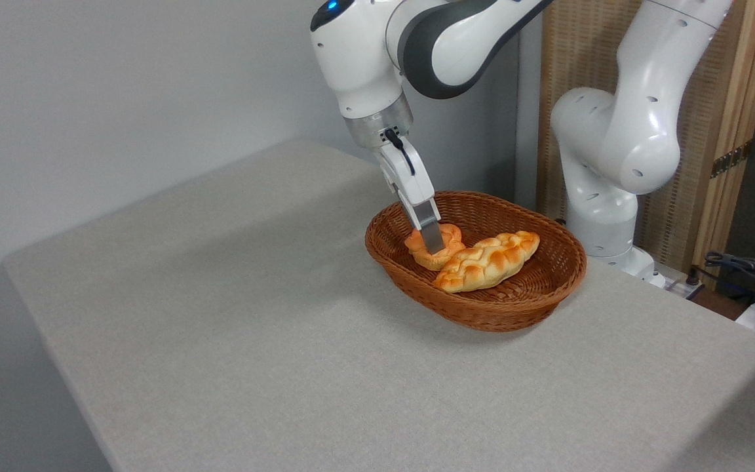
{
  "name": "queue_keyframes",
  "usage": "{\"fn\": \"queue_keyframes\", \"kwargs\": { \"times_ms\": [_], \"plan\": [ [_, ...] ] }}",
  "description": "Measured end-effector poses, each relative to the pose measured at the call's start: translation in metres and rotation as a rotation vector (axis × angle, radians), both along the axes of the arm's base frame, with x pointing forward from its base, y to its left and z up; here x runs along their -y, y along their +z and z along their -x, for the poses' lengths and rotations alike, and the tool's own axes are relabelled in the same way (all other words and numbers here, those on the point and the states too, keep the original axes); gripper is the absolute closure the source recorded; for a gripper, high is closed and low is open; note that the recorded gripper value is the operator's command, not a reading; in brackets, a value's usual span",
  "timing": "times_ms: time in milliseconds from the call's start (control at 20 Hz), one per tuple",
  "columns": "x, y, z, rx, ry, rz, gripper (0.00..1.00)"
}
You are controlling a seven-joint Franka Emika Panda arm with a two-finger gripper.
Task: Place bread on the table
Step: 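Close the gripper on the round orange bun, then lift the bun out of the basket and carry it beside the basket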
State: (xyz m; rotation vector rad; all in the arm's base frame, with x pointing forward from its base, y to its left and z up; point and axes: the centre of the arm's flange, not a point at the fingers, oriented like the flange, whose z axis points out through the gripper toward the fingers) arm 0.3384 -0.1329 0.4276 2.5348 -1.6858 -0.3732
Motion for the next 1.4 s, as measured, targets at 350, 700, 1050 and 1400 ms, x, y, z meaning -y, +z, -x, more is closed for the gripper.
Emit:
{"fn": "queue_keyframes", "kwargs": {
  "times_ms": [350, 700, 1050, 1400],
  "plan": [
    [-0.004, 0.013, 0.0, -0.04, 0.007, -0.012, 0.85],
    [-0.046, 0.091, -0.041, 0.046, 0.102, 0.044, 0.74],
    [-0.047, 0.127, -0.133, 0.227, 0.163, 0.073, 0.38],
    [0.012, 0.057, -0.202, 0.205, 0.113, -0.003, 0.0]
  ]
}}
